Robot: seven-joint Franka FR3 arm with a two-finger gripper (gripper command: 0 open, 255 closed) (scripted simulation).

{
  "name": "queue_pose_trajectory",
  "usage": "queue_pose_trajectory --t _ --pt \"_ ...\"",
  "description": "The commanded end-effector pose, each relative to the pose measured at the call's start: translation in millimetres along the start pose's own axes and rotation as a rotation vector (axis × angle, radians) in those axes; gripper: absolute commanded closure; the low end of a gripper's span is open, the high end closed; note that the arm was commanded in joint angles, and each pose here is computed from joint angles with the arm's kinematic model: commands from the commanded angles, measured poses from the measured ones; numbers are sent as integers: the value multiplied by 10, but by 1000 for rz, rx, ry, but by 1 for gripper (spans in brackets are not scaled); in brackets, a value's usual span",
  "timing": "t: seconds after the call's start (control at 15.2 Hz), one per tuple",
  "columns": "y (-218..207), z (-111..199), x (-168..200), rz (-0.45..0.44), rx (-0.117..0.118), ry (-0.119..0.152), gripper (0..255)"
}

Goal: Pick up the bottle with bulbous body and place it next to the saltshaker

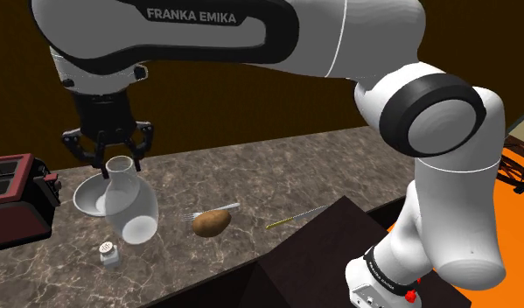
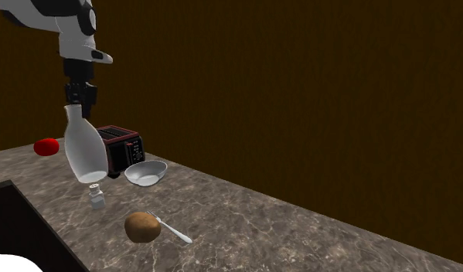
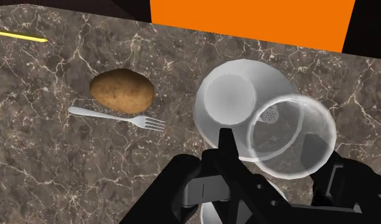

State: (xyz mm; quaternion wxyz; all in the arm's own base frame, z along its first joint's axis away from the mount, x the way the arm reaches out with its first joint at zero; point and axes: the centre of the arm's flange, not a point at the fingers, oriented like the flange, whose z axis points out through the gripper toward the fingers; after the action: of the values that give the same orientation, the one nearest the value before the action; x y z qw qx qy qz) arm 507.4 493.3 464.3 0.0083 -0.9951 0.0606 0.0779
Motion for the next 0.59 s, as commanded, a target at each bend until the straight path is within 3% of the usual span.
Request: queue_pose_trajectory --t 0.0,0.53 --pt "-129 101 -41 1 1 0 255" --pt "-126 518 25 1 1 0 255"
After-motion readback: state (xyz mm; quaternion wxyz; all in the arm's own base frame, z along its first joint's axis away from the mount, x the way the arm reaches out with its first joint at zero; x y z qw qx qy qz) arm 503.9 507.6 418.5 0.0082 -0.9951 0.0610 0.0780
